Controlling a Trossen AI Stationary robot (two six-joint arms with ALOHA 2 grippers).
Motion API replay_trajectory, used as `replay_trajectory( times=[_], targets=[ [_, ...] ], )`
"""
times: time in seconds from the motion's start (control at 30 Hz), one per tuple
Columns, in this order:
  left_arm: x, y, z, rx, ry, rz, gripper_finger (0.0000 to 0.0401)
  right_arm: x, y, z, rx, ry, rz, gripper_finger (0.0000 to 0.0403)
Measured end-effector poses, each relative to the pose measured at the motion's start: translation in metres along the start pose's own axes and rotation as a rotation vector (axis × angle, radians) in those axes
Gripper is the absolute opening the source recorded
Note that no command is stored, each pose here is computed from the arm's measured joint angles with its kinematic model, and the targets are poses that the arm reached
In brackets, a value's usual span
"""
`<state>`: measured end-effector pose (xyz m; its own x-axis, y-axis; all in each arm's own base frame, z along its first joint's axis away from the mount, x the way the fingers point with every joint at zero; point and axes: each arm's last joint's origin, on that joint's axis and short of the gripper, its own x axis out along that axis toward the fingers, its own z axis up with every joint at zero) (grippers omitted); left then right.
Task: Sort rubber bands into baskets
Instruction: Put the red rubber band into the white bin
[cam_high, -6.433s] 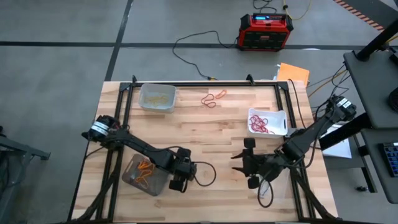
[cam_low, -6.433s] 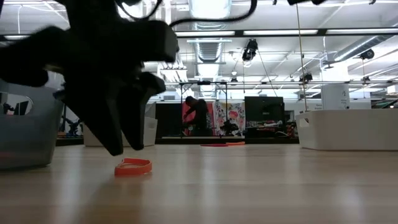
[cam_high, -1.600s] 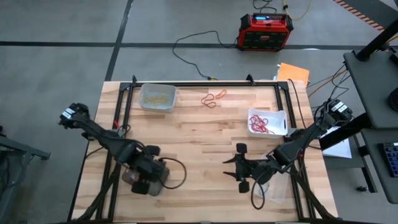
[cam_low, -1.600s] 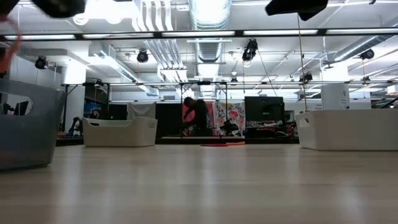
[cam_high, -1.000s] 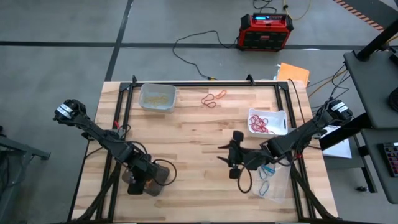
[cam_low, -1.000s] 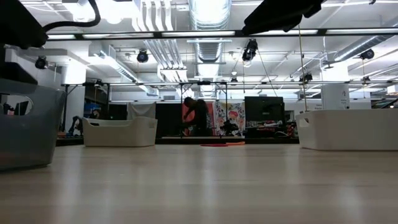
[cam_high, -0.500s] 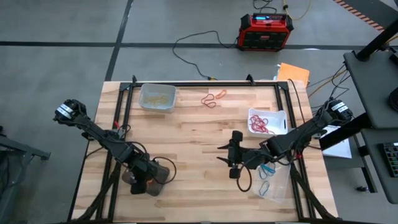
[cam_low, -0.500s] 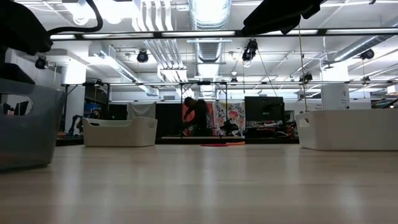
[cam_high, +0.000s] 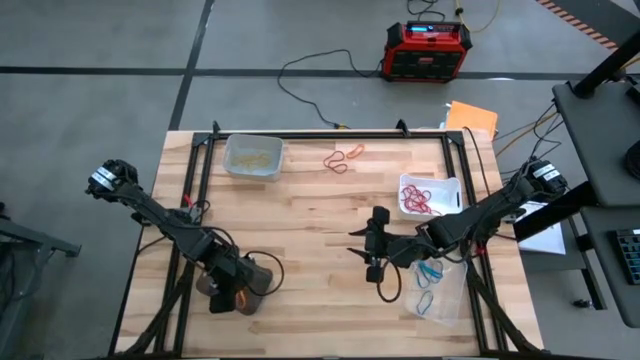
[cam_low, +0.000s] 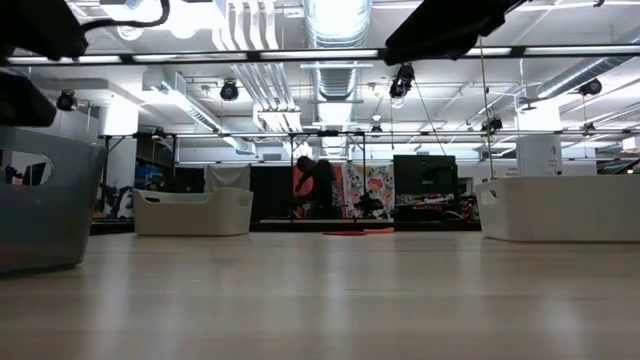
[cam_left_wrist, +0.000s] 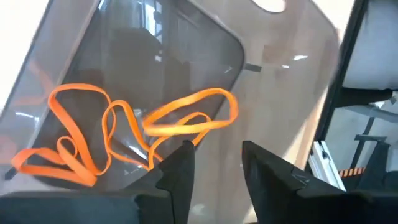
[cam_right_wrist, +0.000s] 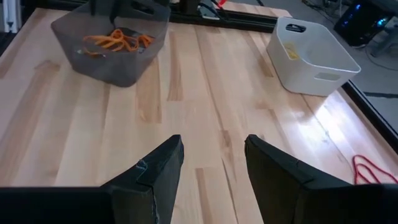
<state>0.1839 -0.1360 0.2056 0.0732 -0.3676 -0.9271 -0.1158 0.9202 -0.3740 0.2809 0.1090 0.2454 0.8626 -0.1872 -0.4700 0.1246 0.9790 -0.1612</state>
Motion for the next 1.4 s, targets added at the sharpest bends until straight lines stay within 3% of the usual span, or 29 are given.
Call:
replay_trajectory(
  times=[0.13,0.4,0.53,0.63,0.93,1.07,1.23,1.4],
  targets=[
    [-0.014,-0.006,0.003,0.063,-0.031,0.059,0.0122,0.005,-0.009,0.001,0.018,0.006,-0.027,0.0169],
    [-0.047,-0.018,0.032,0.448,-0.389,0.284,0.0107,0.027,-0.074,0.015,0.204,0.085,-0.157,0.0168],
    [-0.058,-0.006,0.051,0.612,-0.518,0.319,0.0091,0.031,-0.116,0.03,0.292,0.086,-0.227,0.0168],
    [-0.065,0.018,0.063,0.649,-0.567,0.386,0.0079,0.033,-0.148,0.038,0.359,0.077,-0.213,0.0168],
    [-0.109,0.107,0.078,0.604,-0.832,0.602,0.0076,0.058,-0.221,0.035,0.425,0.184,-0.351,0.0168],
    [-0.136,0.136,0.074,0.484,-0.946,0.639,0.0076,0.077,-0.238,0.033,0.41,0.297,-0.375,0.0169],
    [-0.154,0.159,0.064,0.283,-1.019,0.659,0.0075,0.103,-0.247,0.026,0.362,0.435,-0.369,0.0164],
    [-0.158,0.166,0.06,0.223,-1.029,0.665,0.0075,0.127,-0.253,0.015,0.302,0.479,-0.254,0.0151]
  ],
)
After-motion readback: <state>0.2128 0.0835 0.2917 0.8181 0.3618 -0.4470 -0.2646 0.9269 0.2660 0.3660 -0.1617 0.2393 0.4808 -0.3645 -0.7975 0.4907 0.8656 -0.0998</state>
